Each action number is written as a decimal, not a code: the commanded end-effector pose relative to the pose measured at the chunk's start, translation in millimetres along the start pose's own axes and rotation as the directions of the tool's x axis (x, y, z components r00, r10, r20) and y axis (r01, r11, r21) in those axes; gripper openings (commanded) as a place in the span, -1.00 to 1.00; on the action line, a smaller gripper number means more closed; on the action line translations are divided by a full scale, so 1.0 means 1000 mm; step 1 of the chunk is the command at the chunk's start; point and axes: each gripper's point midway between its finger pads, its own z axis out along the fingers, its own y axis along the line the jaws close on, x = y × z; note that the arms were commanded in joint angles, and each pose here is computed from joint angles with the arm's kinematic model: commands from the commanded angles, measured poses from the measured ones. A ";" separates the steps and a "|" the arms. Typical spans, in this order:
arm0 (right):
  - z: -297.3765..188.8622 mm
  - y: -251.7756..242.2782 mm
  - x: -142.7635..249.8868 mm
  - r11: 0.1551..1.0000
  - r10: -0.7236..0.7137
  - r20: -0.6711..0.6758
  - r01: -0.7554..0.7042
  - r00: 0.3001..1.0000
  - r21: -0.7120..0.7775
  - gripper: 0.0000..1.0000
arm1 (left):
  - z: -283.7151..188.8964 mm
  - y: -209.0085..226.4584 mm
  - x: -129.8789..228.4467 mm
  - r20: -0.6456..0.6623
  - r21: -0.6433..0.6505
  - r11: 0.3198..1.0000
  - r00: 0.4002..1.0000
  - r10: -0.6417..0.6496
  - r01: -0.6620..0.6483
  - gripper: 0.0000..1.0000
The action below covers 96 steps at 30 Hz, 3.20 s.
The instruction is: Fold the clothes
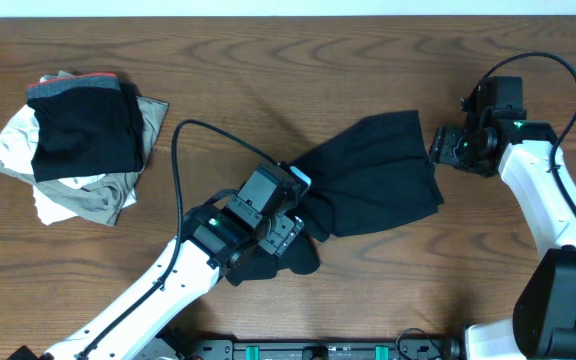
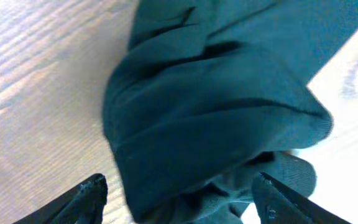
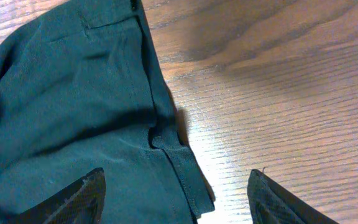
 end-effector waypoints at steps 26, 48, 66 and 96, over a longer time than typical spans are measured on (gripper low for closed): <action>0.003 -0.001 0.004 1.000 -0.011 -0.021 0.011 1.000 -0.002 0.41 | -0.005 0.018 -0.018 0.065 -0.096 0.995 0.998 -0.002 0.008 -0.88; 0.053 0.074 -0.050 0.963 -0.172 0.212 0.210 0.962 -0.171 0.40 | -0.121 0.036 -0.058 0.435 -0.103 0.983 0.895 -0.095 0.155 -0.88; 0.124 0.080 -0.071 0.964 -0.139 0.298 0.199 0.944 -0.179 0.41 | -0.094 0.034 -0.056 0.355 -0.114 0.984 0.930 -0.090 0.139 -0.88; 0.151 0.070 -0.051 0.974 -0.133 0.219 0.168 0.967 -0.151 -0.98 | -0.090 0.033 -0.055 0.343 -0.116 0.984 0.935 -0.089 0.136 -0.88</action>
